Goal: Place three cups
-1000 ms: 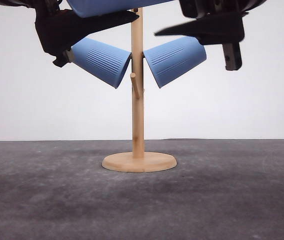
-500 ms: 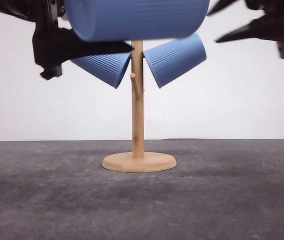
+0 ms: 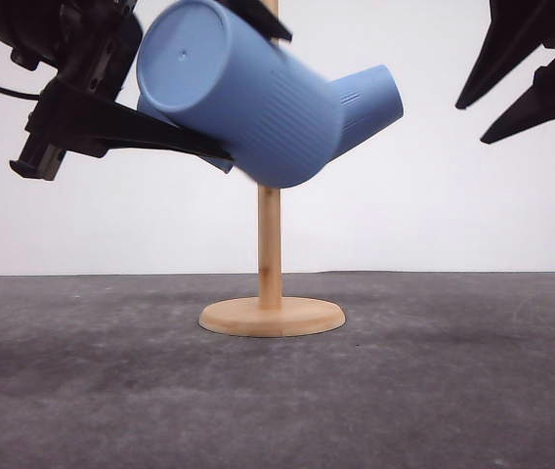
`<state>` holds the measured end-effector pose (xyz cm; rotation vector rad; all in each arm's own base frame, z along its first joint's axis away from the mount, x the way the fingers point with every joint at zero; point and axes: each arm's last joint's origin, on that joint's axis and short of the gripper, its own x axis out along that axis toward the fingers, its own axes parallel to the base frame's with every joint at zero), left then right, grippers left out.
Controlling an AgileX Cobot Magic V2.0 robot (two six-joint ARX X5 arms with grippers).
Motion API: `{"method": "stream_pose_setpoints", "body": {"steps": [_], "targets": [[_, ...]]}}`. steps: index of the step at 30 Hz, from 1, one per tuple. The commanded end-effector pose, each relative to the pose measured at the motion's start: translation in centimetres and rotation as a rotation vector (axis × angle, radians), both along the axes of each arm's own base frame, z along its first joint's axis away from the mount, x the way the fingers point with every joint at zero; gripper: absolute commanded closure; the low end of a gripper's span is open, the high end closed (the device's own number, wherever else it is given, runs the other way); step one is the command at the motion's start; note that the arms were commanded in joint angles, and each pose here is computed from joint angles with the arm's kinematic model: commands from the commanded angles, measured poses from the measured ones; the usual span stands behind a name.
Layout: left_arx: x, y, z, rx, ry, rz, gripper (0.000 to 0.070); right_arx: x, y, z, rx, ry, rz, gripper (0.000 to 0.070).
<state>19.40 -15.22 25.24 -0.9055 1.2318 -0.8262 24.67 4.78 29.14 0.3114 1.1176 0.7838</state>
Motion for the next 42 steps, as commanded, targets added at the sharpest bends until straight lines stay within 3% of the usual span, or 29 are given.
{"method": "stream_pose_setpoints", "body": {"steps": [1, 7, 20, 31, 38, 42], "targets": [[0.7, 0.0, 0.9, -0.041, 0.062, 0.082, 0.0348, 0.4, 0.0, 0.4, -0.028, -0.037, 0.006, 0.0471], [2.4, 1.3, 0.9, -0.099, 0.153, 0.21, 0.0348, 0.4, 0.0, 0.4, -0.057, -0.043, -0.006, 0.0471], [6.2, 0.4, -1.8, -0.203, 0.286, 0.234, 0.0348, 0.5, 0.0, 0.4, -0.056, -0.048, -0.006, 0.0471], [9.4, -0.9, -2.9, -0.201, 0.276, 0.273, 0.0347, 0.5, 0.0, 0.4, -0.055, -0.048, -0.005, 0.0471], [9.9, -0.8, -3.0, -0.193, 0.269, 0.308, 0.0342, 0.5, 0.0, 0.4, -0.055, -0.047, -0.005, 0.0471], [9.9, -0.8, -3.0, -0.193, 0.265, 0.307, 0.0249, 0.5, 0.0, 0.4, -0.055, -0.047, -0.005, 0.0471]]}}
